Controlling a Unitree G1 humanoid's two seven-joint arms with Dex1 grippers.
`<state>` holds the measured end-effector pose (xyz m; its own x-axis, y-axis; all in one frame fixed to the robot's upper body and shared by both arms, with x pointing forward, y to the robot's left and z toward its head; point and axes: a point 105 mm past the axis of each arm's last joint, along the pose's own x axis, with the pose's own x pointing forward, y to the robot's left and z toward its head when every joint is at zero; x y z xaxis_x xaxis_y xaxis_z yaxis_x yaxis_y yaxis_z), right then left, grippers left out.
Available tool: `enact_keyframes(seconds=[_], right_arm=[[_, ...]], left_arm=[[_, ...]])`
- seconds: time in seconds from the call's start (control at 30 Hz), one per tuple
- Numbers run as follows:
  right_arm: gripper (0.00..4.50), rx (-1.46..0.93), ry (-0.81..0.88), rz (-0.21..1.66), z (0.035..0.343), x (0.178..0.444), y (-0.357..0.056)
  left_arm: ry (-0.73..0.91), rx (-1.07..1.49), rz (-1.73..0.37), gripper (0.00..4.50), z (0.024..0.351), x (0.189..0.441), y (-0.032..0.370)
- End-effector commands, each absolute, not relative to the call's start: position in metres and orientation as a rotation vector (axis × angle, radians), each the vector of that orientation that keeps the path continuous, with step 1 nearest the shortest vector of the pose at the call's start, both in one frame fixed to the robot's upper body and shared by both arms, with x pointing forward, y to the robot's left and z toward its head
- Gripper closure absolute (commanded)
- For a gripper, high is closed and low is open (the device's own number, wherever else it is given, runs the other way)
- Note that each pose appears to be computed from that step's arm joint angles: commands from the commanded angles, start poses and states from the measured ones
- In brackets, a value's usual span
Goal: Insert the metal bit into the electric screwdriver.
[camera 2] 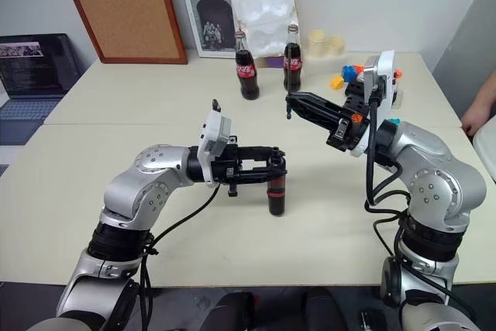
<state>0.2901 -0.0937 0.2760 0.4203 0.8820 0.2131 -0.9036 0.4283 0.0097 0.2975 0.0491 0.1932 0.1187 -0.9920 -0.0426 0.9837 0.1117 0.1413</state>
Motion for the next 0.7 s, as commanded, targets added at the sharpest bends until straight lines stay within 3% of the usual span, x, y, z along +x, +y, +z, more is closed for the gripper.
enact_keyframes(seconds=[0.03, 0.27, 0.43, 0.6, 0.7], right_arm=[[4.47, 0.108, -0.221, 1.073, 0.287, 0.278, -0.089], [4.47, 0.141, -0.277, 0.778, 0.296, 0.286, -0.084], [4.47, 0.164, -0.288, 0.743, 0.295, 0.284, -0.08], [4.47, 0.211, -0.272, 1.07, 0.29, 0.253, -0.075], [4.47, 0.15, -0.251, 1.177, 0.288, 0.251, -0.077]], left_arm=[[-0.142, 0.206, -1.4, 2.83, 0.203, 0.301, 0.047], [-0.159, 0.16, -1.266, 2.83, 0.209, 0.313, 0.044], [-0.167, 0.156, -1.228, 2.83, 0.208, 0.317, 0.042], [-0.119, 0.146, -1.361, 2.83, 0.204, 0.303, 0.044], [-0.113, 0.142, -1.46, 2.83, 0.208, 0.297, 0.043]])
